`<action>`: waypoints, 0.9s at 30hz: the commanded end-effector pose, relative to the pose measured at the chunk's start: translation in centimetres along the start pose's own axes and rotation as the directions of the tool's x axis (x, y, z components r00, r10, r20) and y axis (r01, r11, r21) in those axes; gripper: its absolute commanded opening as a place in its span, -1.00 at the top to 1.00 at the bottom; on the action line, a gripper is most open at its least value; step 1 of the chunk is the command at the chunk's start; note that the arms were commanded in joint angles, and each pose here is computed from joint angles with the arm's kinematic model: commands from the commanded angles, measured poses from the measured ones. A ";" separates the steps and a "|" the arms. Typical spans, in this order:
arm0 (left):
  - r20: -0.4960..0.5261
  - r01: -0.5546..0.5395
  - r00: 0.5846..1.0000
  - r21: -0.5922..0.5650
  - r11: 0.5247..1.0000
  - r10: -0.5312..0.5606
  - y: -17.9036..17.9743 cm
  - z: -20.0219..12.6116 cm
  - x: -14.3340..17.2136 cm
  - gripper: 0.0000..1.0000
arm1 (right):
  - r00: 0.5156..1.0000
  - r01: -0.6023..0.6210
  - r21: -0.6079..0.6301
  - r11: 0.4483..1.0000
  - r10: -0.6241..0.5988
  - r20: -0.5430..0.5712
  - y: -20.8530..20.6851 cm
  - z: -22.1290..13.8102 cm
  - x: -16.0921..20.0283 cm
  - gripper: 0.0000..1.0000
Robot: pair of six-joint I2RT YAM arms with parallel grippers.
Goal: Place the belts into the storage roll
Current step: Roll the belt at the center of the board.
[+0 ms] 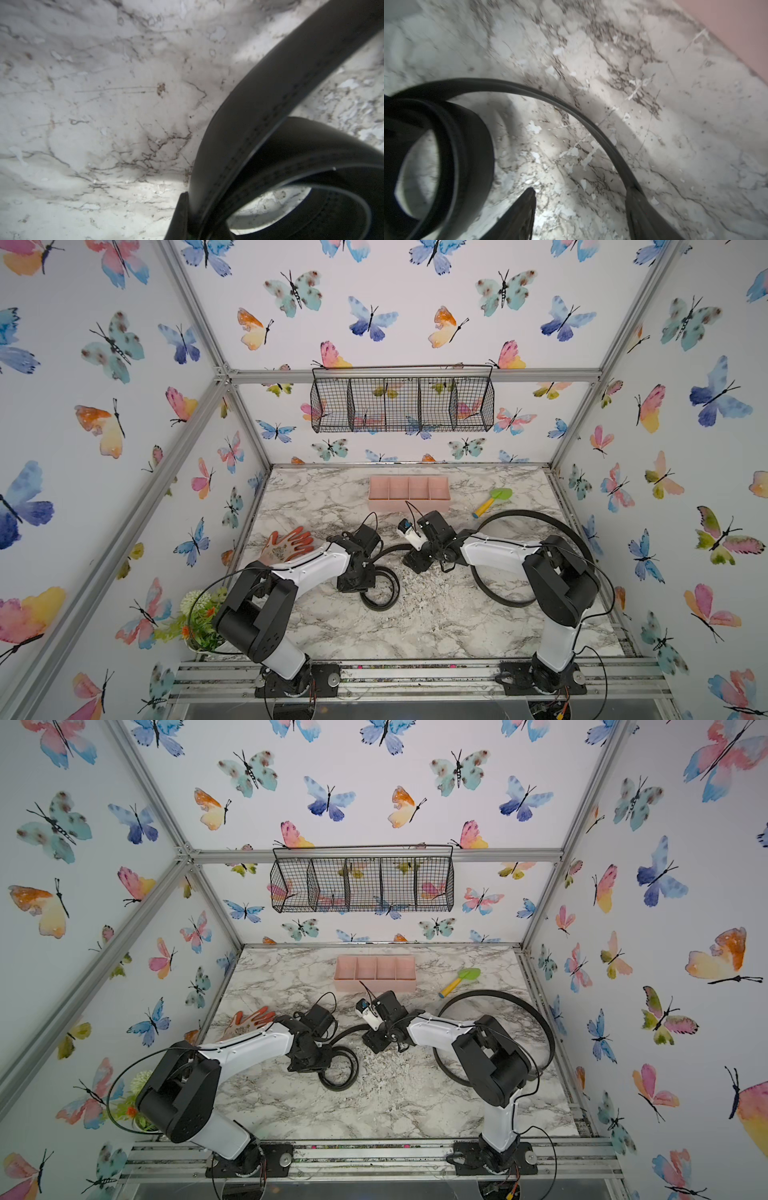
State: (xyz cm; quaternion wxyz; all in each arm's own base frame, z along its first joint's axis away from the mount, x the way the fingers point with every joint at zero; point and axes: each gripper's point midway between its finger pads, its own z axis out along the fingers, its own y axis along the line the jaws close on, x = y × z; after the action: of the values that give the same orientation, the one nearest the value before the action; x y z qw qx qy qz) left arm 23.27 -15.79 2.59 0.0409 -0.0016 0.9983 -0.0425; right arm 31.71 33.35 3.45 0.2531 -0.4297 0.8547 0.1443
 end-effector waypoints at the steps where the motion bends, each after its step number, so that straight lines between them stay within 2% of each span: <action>1: -0.032 -0.054 0.998 -0.045 0.998 0.053 0.5 0.6 0.2 0.85 | 0.999 0.029 0.076 0.997 -0.027 -0.031 -1.6 0.9 -0.4 -0.34; 8: -0.060 -0.097 0.994 -0.083 0.992 0.092 0.8 1.2 0.2 0.82 | 0.997 0.070 0.100 0.992 -0.068 -0.021 -2.1 1.0 -1.3 -0.37; 11: -0.070 -0.105 0.993 -0.080 0.991 0.100 0.6 1.3 0.2 0.81 | 0.996 0.092 0.078 0.993 -0.091 -0.019 -1.5 -0.8 -1.7 -0.44; 13: -0.071 -0.109 0.992 -0.079 0.991 0.104 0.5 1.3 0.1 0.81 | 0.995 0.097 0.072 0.993 -0.098 0.012 -1.1 -2.6 -1.8 -0.63; 17: -0.084 -0.129 0.989 -0.086 0.988 0.122 0.6 1.5 0.2 0.81 | 0.984 0.136 0.101 0.985 -0.146 0.098 -0.9 -5.3 -2.4 -0.71; 19: -0.092 -0.139 0.987 -0.087 0.986 0.131 0.7 1.6 0.4 0.81 | 0.978 0.170 0.093 0.981 -0.179 0.104 -0.7 -5.0 -2.6 -0.72; 23: -0.095 -0.154 0.985 -0.081 0.985 0.146 0.5 1.7 0.7 0.81 | 0.969 0.241 0.047 0.969 -0.243 0.047 -0.5 -2.6 -2.7 -0.74; 27: -0.090 -0.167 0.983 -0.080 0.983 0.160 0.4 1.5 0.8 0.81 | 0.950 0.310 0.028 0.950 -0.311 0.027 -0.6 0.0 -3.3 -0.86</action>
State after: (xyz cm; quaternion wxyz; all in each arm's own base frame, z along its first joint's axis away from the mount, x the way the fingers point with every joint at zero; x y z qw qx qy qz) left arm 23.39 -15.90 2.23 0.0166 0.0626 0.9978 -0.0104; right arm 33.79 34.48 6.60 0.3067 -0.5170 0.7925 0.1030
